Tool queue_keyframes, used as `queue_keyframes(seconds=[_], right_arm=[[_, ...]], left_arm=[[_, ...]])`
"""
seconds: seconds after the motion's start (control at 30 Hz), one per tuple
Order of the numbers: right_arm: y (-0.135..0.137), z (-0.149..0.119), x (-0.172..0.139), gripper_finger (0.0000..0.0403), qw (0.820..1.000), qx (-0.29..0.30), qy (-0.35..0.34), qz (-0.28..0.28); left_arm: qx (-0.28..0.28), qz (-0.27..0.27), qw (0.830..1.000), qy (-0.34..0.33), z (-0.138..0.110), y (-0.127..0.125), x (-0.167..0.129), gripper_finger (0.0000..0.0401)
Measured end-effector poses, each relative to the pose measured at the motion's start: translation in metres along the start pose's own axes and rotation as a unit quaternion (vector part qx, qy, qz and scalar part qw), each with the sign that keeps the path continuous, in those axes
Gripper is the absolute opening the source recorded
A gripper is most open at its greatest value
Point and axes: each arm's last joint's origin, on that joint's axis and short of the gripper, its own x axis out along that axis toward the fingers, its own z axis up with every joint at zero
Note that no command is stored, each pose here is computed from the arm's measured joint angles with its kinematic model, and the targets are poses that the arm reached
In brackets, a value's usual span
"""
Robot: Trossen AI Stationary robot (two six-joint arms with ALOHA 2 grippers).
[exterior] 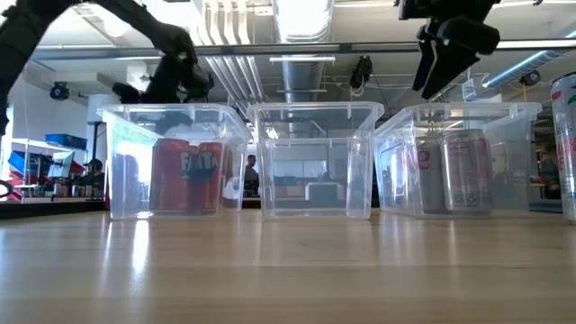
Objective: Sort soda cans
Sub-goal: Put the red soda can into the left transparent bin
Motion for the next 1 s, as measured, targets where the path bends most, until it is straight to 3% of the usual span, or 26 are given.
queue_keyframes(seconds=[0.3, 0.57, 0.87, 1.0], right_arm=[[0.008, -0.012, 0.015, 0.0368, 1.000, -0.004, 0.025, -0.003], [0.010, -0.016, 0.020, 0.0368, 0.999, 0.012, 0.034, -0.004], [0.011, -0.018, 0.021, 0.0368, 0.999, 0.016, 0.037, -0.005], [0.011, -0.018, 0.021, 0.0368, 0.999, 0.016, 0.037, -0.005]], left_arm=[[0.055, 0.041, 0.996, 0.063, 0.012, -0.016, 0.045, 0.0318], [0.068, 0.021, 0.993, 0.090, 0.011, -0.016, 0.051, 0.0320], [0.075, 0.016, 0.992, 0.100, 0.008, -0.017, 0.054, 0.0355], [0.081, -0.003, 0.987, 0.142, 0.000, -0.021, 0.064, 0.0364]])
